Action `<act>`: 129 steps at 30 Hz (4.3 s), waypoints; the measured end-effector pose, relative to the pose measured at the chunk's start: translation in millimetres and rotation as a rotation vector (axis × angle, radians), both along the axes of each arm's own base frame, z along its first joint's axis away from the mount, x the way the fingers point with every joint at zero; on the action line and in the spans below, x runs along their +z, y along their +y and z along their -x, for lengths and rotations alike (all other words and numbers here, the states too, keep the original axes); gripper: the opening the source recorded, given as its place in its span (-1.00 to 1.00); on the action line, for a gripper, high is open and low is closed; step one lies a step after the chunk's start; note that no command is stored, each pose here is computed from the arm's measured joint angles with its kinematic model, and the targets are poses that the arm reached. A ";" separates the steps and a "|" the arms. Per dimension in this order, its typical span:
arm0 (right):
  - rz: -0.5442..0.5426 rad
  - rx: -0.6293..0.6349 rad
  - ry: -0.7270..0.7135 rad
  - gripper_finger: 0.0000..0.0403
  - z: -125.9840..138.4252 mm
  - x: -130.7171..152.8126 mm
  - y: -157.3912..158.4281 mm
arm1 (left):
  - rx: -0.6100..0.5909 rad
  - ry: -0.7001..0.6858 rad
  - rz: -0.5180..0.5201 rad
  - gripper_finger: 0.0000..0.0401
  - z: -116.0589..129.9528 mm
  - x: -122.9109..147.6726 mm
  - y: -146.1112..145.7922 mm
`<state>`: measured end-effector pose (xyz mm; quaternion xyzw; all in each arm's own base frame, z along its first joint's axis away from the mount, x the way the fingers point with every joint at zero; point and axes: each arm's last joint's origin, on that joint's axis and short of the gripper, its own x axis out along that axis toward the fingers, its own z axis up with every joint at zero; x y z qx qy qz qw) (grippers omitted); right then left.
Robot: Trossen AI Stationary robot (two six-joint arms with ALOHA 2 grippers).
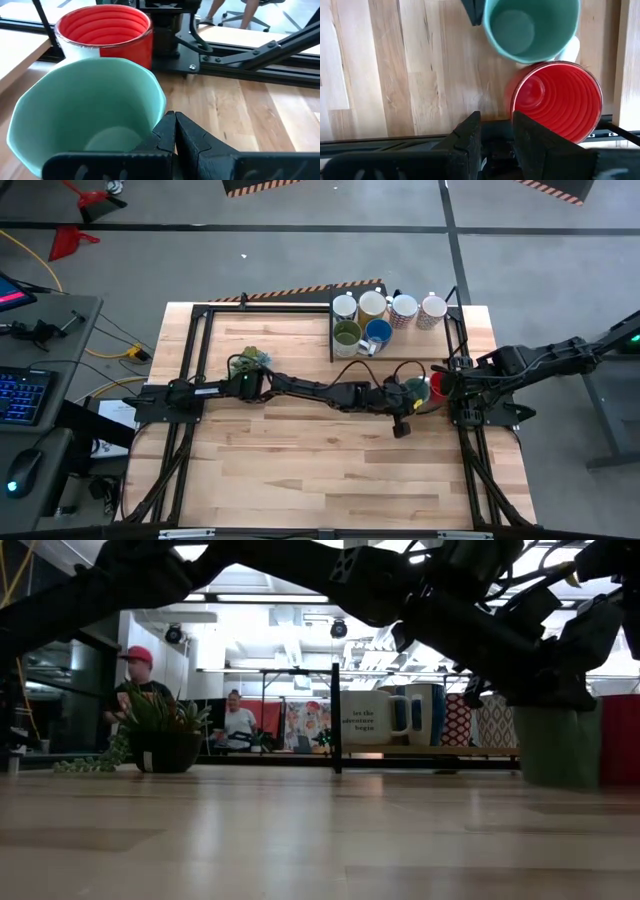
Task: Place coffee mugs
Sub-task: Put the green mug on the shelf
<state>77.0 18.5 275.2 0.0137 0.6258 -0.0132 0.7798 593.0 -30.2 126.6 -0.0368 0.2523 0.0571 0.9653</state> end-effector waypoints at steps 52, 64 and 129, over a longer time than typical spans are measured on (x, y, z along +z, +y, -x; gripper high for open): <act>-0.027 -0.039 -0.026 -0.53 4.4 1.6 -0.8 | -0.173 -0.007 -0.154 -1.00 23.0 94.9 -13.3; -0.049 -0.053 -0.091 -0.53 16.3 4.9 -4.0 | -0.507 0.636 0.009 -1.00 84.1 53.1 -104.7; 0.197 -0.045 -1.091 -0.53 -61.5 -0.6 18.9 | -0.510 0.035 -0.273 -1.00 317.4 124.9 47.7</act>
